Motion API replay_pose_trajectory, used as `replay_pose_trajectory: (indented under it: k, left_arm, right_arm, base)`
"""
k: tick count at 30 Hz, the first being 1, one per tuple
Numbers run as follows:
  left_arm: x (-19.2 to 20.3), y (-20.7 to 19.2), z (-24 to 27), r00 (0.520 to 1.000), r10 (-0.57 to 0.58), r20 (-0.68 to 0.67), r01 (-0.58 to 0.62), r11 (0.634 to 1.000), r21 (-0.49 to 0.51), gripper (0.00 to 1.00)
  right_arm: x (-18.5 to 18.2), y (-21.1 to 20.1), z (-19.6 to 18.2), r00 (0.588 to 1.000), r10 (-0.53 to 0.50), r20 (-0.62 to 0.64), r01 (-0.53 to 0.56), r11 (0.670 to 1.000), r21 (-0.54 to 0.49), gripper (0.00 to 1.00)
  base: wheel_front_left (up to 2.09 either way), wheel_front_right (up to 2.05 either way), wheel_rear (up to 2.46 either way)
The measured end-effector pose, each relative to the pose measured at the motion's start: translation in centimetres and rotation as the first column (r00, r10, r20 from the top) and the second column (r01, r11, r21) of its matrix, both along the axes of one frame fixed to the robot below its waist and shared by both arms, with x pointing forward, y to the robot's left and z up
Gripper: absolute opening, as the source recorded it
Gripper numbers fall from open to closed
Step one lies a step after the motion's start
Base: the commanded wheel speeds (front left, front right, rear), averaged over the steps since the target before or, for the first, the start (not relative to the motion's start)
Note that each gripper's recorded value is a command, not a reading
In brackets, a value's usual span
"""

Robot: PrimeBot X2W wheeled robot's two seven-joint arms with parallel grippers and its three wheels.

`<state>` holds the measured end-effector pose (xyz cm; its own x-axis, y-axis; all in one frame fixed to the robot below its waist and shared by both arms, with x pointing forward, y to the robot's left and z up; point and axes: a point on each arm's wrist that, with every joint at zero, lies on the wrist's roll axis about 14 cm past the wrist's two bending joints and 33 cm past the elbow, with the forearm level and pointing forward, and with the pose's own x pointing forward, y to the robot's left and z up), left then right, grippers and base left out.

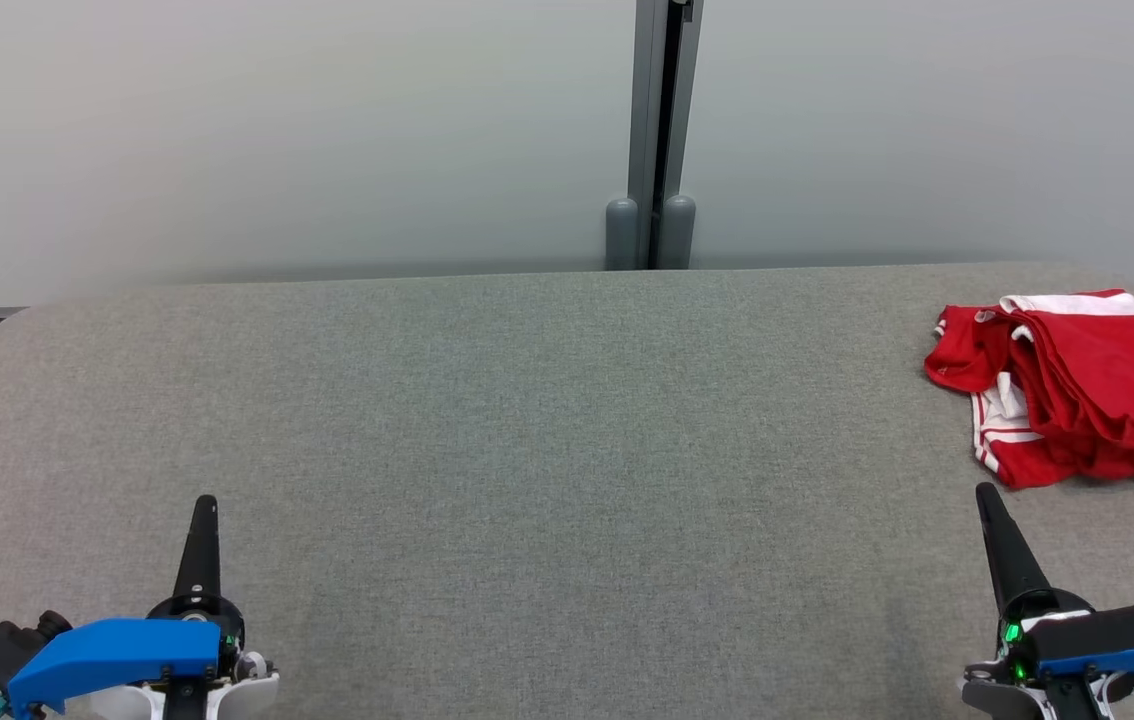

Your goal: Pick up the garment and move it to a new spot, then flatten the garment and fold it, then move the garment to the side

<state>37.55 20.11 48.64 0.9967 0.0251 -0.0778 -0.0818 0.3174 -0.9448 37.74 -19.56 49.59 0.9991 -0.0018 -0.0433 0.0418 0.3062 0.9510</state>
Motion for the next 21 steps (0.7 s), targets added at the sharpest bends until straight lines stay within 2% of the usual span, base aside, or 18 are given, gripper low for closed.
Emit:
replay_pose_trajectory:
  k: [21]
  left_arm:
    - [0.65,-0.1,0.81,0.999,-0.002,0.032,0.007,0.985,-0.175,0.0]
  right_arm:
    - [0.5,-0.22,0.31,1.0,-0.008,0.012,0.006,0.986,0.168,0.0]
  base:
    - [0.0,0.0,0.0]
